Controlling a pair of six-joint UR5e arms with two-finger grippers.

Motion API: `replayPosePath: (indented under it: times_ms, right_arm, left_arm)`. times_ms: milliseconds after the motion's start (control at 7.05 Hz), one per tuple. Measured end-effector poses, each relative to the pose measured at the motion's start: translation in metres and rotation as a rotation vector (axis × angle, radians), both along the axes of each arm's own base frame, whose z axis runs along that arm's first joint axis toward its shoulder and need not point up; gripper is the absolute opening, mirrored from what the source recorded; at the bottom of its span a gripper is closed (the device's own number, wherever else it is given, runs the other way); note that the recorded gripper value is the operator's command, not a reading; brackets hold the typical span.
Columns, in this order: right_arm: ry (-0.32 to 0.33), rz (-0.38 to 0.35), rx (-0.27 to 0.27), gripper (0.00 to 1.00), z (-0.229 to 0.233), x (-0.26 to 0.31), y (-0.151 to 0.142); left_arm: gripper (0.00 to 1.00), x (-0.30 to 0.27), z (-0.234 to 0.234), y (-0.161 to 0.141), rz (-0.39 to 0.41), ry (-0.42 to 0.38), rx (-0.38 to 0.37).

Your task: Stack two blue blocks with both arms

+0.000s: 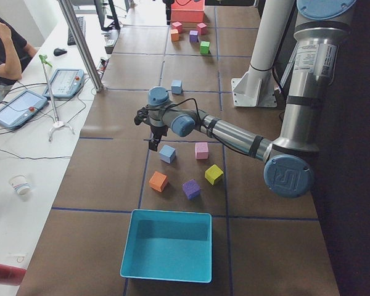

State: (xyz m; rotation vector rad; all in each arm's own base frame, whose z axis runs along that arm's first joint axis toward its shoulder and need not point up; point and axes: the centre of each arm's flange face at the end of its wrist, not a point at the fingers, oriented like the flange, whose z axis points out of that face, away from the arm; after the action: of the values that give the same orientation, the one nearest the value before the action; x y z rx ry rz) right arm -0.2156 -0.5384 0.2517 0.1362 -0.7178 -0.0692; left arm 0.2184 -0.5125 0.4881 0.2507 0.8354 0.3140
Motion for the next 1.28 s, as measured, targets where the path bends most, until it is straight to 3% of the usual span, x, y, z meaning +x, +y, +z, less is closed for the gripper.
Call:
replayPosePath:
  times_ms: [994, 1135, 1277]
  right_arm:
    - [0.015, -0.008, -0.011, 1.00, 0.021, 0.013, -0.001]
    - [0.016, -0.005, -0.012, 1.00, 0.021, 0.015, -0.001]
    - [0.015, -0.003, -0.012, 1.00, 0.021, 0.016, -0.002]
  left_arm:
    - [1.00, 0.075, 0.043, 0.019, 0.069, -0.054, -0.048]
    - [0.68, 0.083, 0.049, 0.021, 0.082, -0.063, -0.055]
    - [0.27, 0.088, 0.048, 0.021, 0.086, -0.062, -0.053]
